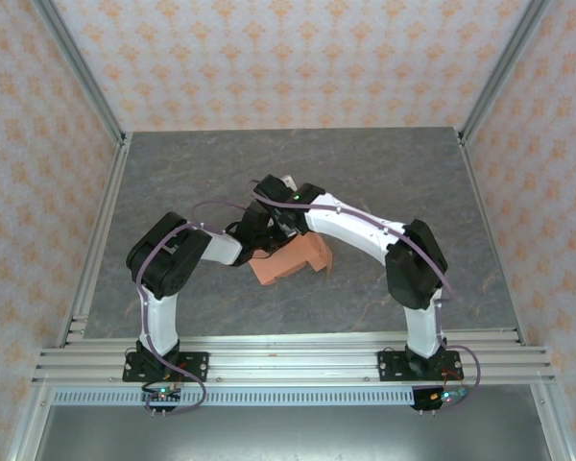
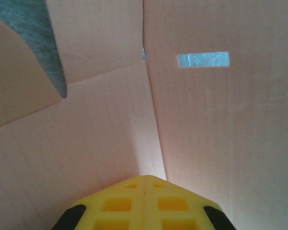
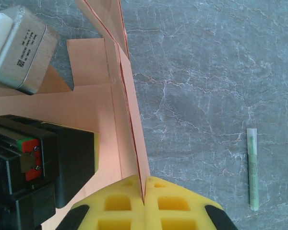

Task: Fold the paper box

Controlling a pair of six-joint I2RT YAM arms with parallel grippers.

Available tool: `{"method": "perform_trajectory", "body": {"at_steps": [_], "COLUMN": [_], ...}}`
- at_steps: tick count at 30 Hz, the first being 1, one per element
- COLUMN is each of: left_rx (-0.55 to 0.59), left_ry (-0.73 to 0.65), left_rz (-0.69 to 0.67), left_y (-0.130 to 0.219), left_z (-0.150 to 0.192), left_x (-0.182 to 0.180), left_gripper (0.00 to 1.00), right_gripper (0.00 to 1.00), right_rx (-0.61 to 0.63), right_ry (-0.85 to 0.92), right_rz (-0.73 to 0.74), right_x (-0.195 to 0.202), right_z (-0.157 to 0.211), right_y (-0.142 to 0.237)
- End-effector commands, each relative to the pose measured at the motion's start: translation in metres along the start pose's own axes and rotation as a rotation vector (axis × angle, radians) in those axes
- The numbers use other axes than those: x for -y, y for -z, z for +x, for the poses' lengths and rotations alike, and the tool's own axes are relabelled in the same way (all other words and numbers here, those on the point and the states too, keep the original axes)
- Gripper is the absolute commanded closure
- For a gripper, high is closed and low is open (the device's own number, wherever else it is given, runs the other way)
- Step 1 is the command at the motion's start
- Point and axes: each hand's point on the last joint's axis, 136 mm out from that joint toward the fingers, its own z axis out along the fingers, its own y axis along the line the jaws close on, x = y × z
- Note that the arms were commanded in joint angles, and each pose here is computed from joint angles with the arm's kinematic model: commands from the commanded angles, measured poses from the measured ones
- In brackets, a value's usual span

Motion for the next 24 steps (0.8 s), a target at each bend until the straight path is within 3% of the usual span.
{"method": "perform_trajectory", "body": {"at_steps": [1,9,13,19,24], "left_rx": [-0.027,-0.007,0.013,0.05,0.103], "left_ry": [0.036,0.027,0.025,-0.028,-0.063], "left_rz": [-0.12,-0.102,-0.093,-0.094,-0.155], "left_y": [-0.006,0.002,0.013,0.043,0.077], "left_z": [0.021,0.016,0.012,-0.001,-0.018], "left_x": [-0.042,-0.034,-0.029,-0.016,-0.031], "left_gripper": [1.0,1.0,0.95,0.76,0.67], "right_gripper": [1.0,1.0,1.0,1.0,1.0], "right_rx": [-0.024,0.008,0.027,0.077,0.154], "right_ry": [-0.033,0.02,0.056,0.214,0.366], "right_rz": [-0.034,0.079,0.126,0.236,0.299], "right_x": [-0.019,0.004,0.023,0.047,0.055], "right_z": [0.006,-0.001,-0.006,-0.013,-0.024], "right_y": [-0.008,-0.004,-0.004,-0.009,-0.01]}}
